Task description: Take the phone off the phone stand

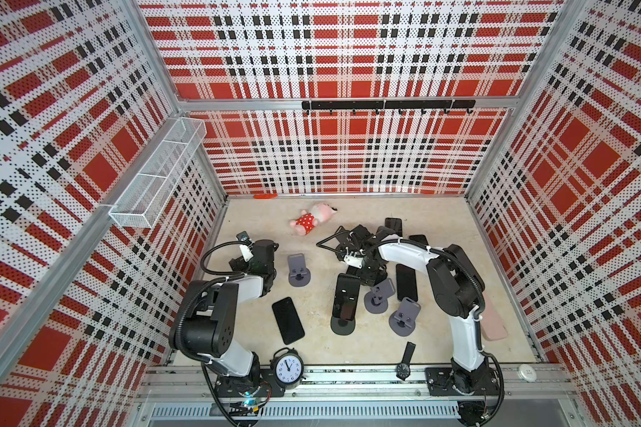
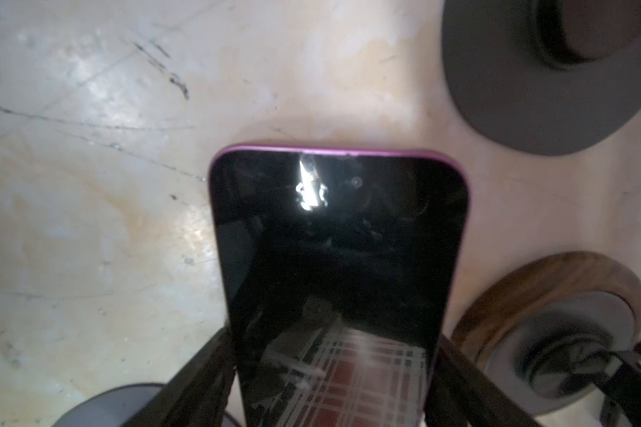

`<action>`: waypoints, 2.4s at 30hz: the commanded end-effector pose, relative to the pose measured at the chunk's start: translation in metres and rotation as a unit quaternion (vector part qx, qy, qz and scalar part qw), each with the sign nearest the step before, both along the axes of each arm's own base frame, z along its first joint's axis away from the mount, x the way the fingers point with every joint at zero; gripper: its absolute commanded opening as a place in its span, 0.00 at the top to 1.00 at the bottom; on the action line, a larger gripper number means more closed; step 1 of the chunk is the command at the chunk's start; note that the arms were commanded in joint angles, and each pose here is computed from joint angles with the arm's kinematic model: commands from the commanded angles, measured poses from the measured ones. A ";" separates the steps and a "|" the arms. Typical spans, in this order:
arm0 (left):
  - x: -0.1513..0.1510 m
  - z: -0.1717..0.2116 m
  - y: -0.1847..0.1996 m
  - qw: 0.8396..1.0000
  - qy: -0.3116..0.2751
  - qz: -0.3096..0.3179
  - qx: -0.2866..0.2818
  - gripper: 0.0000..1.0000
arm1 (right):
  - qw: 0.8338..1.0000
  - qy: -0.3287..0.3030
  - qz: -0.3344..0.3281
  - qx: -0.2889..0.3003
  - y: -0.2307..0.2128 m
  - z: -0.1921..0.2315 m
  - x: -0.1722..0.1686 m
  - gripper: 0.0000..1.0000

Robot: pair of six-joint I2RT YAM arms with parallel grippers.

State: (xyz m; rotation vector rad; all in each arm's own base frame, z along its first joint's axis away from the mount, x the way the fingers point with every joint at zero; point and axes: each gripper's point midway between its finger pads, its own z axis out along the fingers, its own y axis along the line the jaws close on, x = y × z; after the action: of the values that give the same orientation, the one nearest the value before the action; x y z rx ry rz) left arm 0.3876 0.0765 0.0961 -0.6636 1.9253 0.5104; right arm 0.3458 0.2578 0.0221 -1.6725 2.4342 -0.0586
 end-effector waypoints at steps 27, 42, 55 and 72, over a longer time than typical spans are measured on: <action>0.003 0.009 0.003 1.000 -0.015 0.007 0.001 0.02 | 0.987 -0.113 -0.073 0.083 0.029 0.062 0.029 0.20; 0.018 0.075 -0.021 0.994 -0.063 -0.074 -0.042 0.02 | 0.876 -0.328 -0.255 0.245 -0.026 0.185 0.073 0.18; 0.029 0.156 -0.152 0.970 -0.043 -0.232 -0.067 0.02 | 0.656 -0.472 -0.458 0.371 -0.144 0.268 0.021 0.00; -0.062 0.175 -0.303 0.847 0.056 -0.462 -0.257 0.02 | 0.563 -0.492 -0.529 0.403 -0.195 0.234 -0.022 0.00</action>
State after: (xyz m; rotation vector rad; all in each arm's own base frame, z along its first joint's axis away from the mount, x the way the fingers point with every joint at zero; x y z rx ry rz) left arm 0.3491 -0.2128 0.2763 0.0189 2.1373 -0.5008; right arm 0.3246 0.0683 0.2381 0.2743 1.7092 -0.0825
